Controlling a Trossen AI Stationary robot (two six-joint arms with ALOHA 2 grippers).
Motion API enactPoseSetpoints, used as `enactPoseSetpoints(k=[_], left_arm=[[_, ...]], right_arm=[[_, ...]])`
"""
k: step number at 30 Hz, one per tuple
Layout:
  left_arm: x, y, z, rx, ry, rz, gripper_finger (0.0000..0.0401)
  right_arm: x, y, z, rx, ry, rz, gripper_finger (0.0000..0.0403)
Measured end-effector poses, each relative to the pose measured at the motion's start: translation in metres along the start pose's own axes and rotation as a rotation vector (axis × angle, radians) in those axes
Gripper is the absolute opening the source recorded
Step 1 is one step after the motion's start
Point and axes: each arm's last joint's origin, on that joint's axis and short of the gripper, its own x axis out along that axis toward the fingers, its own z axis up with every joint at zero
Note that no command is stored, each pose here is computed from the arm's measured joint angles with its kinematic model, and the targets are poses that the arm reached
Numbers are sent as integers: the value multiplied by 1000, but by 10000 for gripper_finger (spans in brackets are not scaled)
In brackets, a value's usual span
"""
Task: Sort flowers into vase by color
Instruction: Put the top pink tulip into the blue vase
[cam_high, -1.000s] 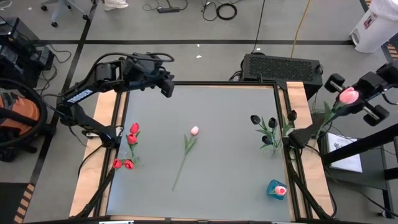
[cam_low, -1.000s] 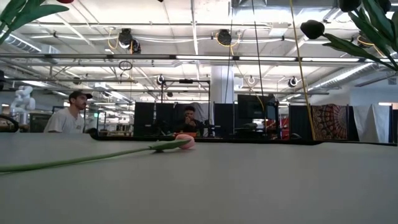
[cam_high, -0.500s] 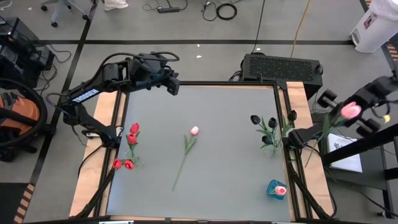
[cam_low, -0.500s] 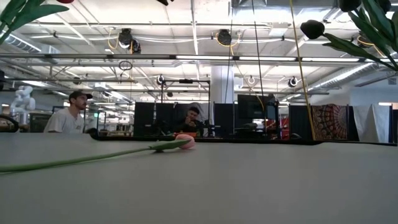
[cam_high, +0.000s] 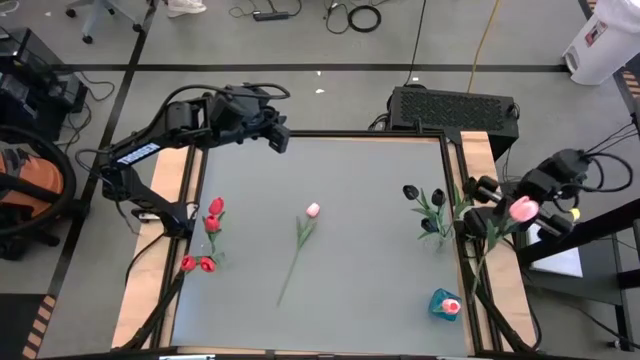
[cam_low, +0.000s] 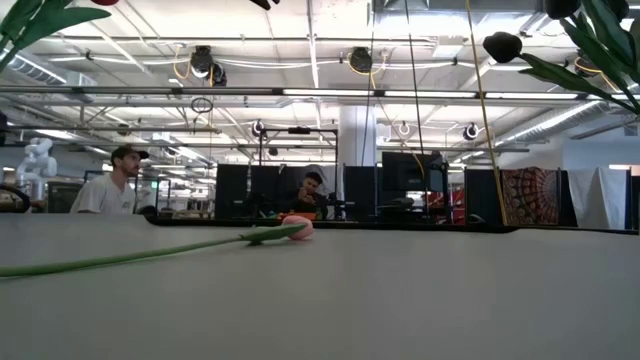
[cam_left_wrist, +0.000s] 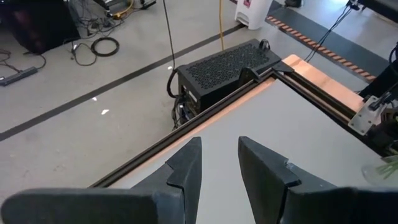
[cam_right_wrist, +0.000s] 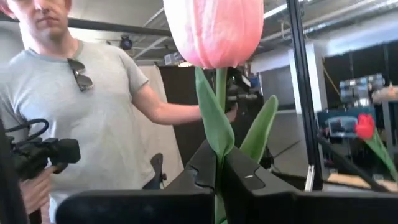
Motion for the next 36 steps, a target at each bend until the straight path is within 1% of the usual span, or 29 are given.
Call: enactPoseSetpoints(k=[6,17,25,32,36], left_arm=[[0,0,0,18,0,0,112],[0,0,0,19,0,-1,112],[0,0,0,18,6,-17,112],[0,-1,0,15,3,-25,112],[0,-1,2,8,-9,-31,112]], right_arm=[[13,-9,-10,54,72,-25,0],[34,-20,-18,7,169,-25,0],[39,-22,-20,-9,188,-28,0],[39,-22,-20,48,191,-34,0],[40,-23,-22,56,188,-34,0]])
